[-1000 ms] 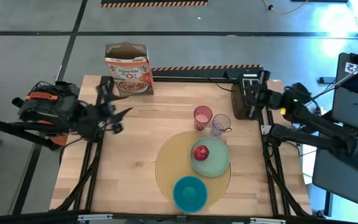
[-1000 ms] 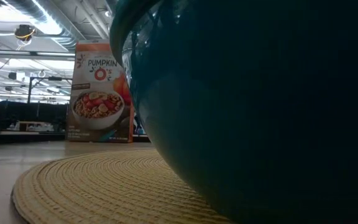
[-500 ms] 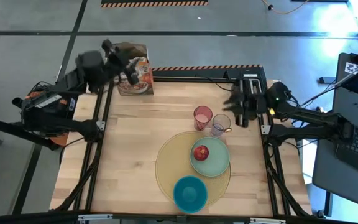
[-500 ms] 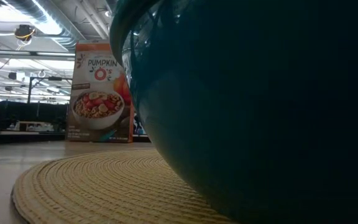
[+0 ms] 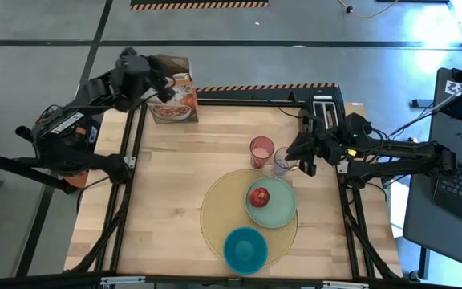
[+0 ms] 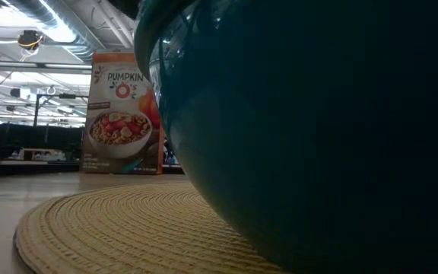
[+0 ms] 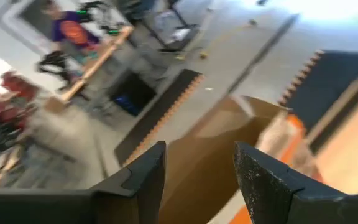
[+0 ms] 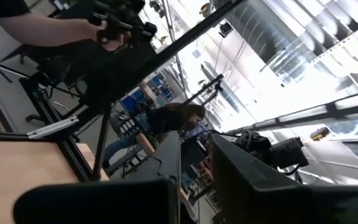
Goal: Arrange a breakfast setting
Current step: Move the cereal box to the center
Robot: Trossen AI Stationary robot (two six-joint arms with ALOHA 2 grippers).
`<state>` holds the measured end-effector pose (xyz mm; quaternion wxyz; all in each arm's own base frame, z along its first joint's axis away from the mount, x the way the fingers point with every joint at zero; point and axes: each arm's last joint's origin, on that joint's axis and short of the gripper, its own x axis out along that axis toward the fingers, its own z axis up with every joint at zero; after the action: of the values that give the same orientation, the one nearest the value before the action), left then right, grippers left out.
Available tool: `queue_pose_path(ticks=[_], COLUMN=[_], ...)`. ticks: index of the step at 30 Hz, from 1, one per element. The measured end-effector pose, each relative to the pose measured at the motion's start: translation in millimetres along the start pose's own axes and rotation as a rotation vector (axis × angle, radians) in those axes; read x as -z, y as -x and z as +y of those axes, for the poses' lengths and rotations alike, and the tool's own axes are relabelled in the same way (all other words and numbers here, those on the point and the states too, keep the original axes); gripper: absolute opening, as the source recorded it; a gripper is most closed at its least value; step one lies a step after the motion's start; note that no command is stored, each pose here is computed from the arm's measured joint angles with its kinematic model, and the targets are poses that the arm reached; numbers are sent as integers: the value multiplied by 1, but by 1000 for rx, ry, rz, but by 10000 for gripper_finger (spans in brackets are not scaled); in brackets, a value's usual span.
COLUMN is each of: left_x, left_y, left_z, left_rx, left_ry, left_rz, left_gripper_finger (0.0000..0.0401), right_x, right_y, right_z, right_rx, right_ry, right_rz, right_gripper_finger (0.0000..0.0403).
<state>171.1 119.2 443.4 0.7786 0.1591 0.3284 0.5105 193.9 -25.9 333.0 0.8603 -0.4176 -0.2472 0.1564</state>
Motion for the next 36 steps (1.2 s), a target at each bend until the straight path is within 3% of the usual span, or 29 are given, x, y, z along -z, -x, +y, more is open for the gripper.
queue_pose_path(ticks=[6, 11, 14, 17, 23, 27, 36], left_x=[1, -11, -17, -18, -12, -12, -8], left_y=[-30, -17, -4, 2, -21, -39, -60], left_z=[-5, 21, 35, 41, 35, 27, 12], left_rx=[174, 343, 360, 396, 465, 357, 451], left_ry=[-102, -76, -103, -146, -260, -340, -368], left_rz=[45, -54, -97, -39, 189, 303, 407], left_gripper_finger=[179, 177, 172, 166, 161, 164, 165], right_x=[0, 0, 0, 1, 1, 1, 1], right_y=[0, 0, 0, 0, 0, 0, 0], right_z=[-1, -1, -1, 0, 0, 0, 0], right_rx=[17, 17, 16, 14, 14, 14, 9], right_ry=[3, 3, 2, -1, -2, -2, -7], right_rz=[10, 11, 12, 15, 16, 16, 21], right_gripper_finger=[57, 57, 57, 57, 57, 57, 57])
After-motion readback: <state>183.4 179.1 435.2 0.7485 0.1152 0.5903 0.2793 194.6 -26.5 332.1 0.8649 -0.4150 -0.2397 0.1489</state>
